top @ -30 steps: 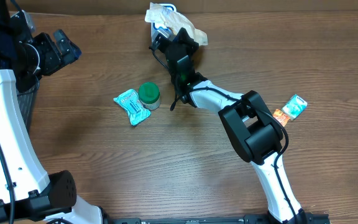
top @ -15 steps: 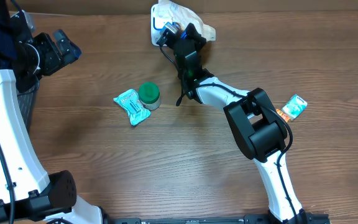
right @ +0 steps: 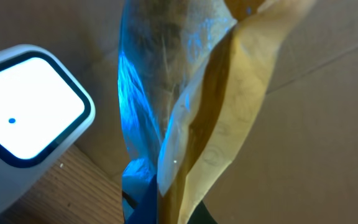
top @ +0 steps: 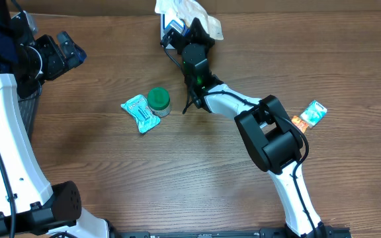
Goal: Scan the item barcode
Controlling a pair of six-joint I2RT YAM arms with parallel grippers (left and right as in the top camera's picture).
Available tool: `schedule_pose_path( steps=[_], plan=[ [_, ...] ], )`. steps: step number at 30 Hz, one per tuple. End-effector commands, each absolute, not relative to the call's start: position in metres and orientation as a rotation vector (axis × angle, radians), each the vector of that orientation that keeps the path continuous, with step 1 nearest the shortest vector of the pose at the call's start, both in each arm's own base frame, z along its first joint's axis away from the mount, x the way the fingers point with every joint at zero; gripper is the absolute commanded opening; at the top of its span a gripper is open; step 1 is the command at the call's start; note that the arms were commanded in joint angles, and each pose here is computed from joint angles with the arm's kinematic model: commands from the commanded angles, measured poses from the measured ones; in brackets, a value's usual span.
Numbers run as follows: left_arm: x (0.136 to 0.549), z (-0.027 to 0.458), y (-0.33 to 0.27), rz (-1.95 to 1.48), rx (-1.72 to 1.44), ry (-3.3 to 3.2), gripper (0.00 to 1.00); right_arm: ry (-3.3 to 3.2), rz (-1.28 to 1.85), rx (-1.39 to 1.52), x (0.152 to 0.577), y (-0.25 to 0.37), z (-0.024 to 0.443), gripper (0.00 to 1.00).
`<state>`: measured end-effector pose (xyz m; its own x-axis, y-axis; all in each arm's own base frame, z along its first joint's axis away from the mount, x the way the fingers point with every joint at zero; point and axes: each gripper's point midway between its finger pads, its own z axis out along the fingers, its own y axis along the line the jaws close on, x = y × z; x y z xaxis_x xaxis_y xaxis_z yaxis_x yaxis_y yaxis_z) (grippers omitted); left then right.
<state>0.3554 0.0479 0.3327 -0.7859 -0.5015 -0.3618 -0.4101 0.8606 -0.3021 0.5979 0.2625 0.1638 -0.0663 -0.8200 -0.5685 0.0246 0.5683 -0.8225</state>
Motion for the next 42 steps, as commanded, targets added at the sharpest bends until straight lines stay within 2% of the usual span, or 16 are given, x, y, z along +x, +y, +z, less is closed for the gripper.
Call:
schedule_pose_path(
  steps=[1, 7, 12, 16, 20, 23, 27, 34, 38, 42],
  plan=[
    [0.357, 0.331, 0.048, -0.294, -0.657, 2.608, 1.00, 1.434, -0.721, -0.477, 0.585, 0.247, 0.261, 0.04],
    [0.357, 0.331, 0.048, -0.294, -0.655, 2.608, 1.00, 1.450, -0.580, -0.337, 0.551, 0.225, 0.355, 0.04],
    [0.357, 0.331, 0.047, -0.295, -0.654, 2.609, 1.00, 1.586, -0.263, -0.225, 0.498, 0.205, 0.406, 0.04],
    [0.357, 0.331, 0.047, -0.295, -0.654, 2.609, 1.00, 1.719, 0.089, -0.133, 0.446, 0.193, 0.423, 0.04],
    [0.357, 0.331, 0.047, -0.295, -0.654, 2.609, 0.99, 1.875, 0.623, -0.012, 0.386, 0.181, 0.434, 0.04],
    [0.357, 0.331, 0.047, -0.295, -0.654, 2.609, 1.00, 1.944, 0.822, -0.018, 0.352, 0.153, 0.439, 0.04],
    [0.357, 0.331, 0.047, -0.295, -0.654, 2.609, 1.00, 2.026, 0.803, 0.159, 0.335, 0.085, 0.425, 0.04],
    [0.357, 0.331, 0.047, -0.295, -0.654, 2.609, 0.99, 2.159, 0.699, 0.579, 0.336, -0.020, 0.363, 0.04],
    [0.357, 0.331, 0.047, -0.295, -0.654, 2.609, 1.00, 2.221, 0.764, 0.742, 0.348, -0.050, 0.314, 0.04],
    [0.357, 0.331, 0.047, -0.295, -0.654, 2.609, 1.00, 2.332, 0.816, 0.923, 0.355, -0.071, 0.246, 0.04]
  ],
)
